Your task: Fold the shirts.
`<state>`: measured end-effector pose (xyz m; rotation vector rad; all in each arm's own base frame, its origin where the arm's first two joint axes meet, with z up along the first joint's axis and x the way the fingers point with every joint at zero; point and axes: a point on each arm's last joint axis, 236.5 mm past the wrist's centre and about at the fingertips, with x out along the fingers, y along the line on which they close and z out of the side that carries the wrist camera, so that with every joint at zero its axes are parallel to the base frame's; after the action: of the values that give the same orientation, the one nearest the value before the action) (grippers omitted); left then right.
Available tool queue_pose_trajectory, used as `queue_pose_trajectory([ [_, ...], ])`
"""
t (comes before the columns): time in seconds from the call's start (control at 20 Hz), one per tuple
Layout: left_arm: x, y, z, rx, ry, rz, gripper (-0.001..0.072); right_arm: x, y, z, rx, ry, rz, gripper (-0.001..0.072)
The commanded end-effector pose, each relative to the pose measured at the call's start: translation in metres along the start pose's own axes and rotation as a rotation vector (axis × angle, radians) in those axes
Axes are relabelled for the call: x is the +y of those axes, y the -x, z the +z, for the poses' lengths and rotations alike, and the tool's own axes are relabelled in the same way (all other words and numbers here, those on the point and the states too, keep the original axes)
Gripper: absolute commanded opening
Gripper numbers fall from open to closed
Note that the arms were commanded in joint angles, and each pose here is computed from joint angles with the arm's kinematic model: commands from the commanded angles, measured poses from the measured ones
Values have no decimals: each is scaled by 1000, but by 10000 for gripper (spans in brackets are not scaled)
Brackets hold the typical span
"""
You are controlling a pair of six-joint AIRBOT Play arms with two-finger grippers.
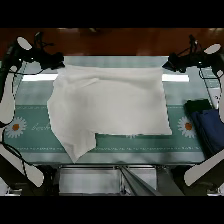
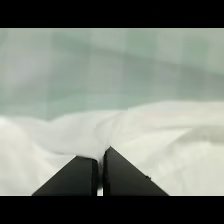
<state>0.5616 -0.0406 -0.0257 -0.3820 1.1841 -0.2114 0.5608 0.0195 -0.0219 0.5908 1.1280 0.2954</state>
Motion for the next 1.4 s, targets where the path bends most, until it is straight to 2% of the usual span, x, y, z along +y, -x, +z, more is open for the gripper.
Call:
queue_pose_trajectory([
  [0.0,-2,13,-61,268,-31,-60,19,-12,8,-51,224,2,-51,23],
  [0.2,2,25,-90,397,-25,-63,19,-20,16,-78,342,-15,-89,23],
  [0.35,17,29,-101,450,-34,1,19,-24,23,-94,413,-16,-105,23],
  [0.6,36,33,-107,480,-30,86,19,-53,31,-102,453,-20,-241,23],
  [1.0,40,25,-118,516,-16,84,21,-46,14,-119,526,-13,-231,24],
  [1.05,40,24,-122,530,-12,83,48,-46,12,-121,533,-19,-234,52],
  [1.1,40,23,-125,539,9,88,148,-45,11,-121,531,-30,-238,172],
  [1.15,40,22,-129,553,16,88,310,-42,10,-122,532,-36,-239,281],
  [1.2,39,23,-132,566,16,91,443,-41,11,-123,534,-53,-245,334],
  [1.25,37,26,-134,576,21,93,464,-39,14,-124,541,-71,-249,399],
  [1.35,40,45,-135,583,25,119,465,-38,37,-123,540,-83,-275,414],
])
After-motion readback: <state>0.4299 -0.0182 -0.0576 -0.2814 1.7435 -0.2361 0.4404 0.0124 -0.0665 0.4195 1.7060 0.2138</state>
